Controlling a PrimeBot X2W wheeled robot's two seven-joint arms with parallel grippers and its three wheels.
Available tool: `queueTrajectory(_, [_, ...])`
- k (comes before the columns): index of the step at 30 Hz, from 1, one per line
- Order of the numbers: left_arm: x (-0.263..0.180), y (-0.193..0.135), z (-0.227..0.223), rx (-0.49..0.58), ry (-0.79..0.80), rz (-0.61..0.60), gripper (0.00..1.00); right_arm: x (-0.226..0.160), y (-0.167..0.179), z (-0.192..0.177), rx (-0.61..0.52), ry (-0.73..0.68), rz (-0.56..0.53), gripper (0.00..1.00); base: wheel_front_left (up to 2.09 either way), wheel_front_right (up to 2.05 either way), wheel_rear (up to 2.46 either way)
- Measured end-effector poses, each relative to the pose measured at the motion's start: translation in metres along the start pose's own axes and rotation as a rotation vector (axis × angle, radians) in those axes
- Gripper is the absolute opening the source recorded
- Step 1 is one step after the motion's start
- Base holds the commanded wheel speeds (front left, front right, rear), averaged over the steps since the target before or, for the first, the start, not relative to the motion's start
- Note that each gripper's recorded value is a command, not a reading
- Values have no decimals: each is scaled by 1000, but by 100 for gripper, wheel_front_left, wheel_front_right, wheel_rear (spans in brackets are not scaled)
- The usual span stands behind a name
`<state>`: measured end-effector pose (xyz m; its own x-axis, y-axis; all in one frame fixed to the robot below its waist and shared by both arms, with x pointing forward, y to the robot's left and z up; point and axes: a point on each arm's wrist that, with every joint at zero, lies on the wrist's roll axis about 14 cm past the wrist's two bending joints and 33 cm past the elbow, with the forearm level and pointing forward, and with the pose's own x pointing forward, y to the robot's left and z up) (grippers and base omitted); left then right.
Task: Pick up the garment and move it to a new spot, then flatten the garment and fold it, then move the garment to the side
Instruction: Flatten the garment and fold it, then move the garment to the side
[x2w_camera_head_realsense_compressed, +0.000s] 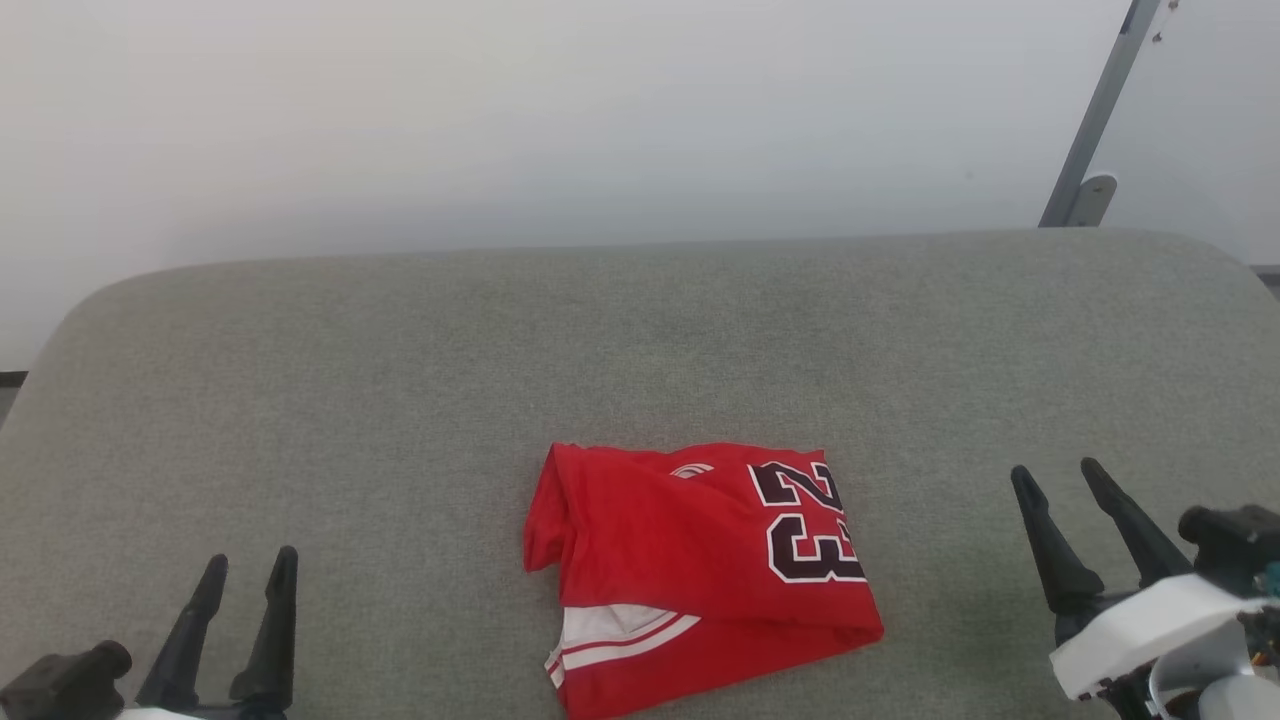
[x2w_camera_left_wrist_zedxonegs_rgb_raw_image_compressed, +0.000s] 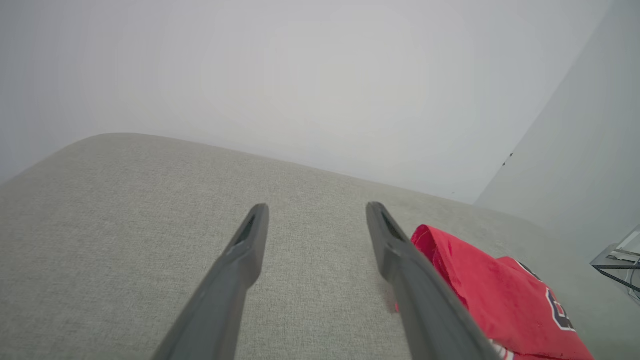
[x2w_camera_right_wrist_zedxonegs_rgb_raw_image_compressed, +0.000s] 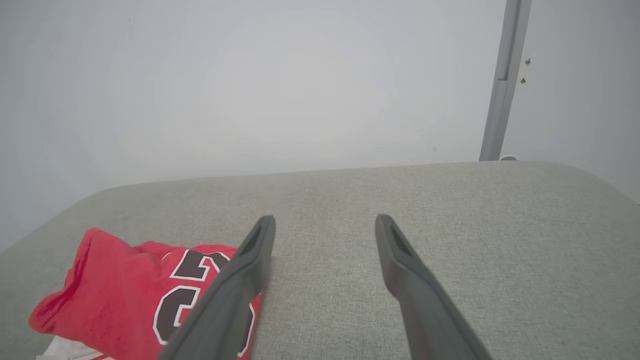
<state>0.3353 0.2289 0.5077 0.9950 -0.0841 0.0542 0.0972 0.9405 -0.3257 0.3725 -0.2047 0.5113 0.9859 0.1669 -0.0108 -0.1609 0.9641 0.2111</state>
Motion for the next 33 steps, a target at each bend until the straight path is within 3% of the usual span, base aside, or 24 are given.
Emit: queueTrajectory(33, [-21,13,-10,-29,18,64,100,-15,4,-20,65,-43,-37,100,0,0,0])
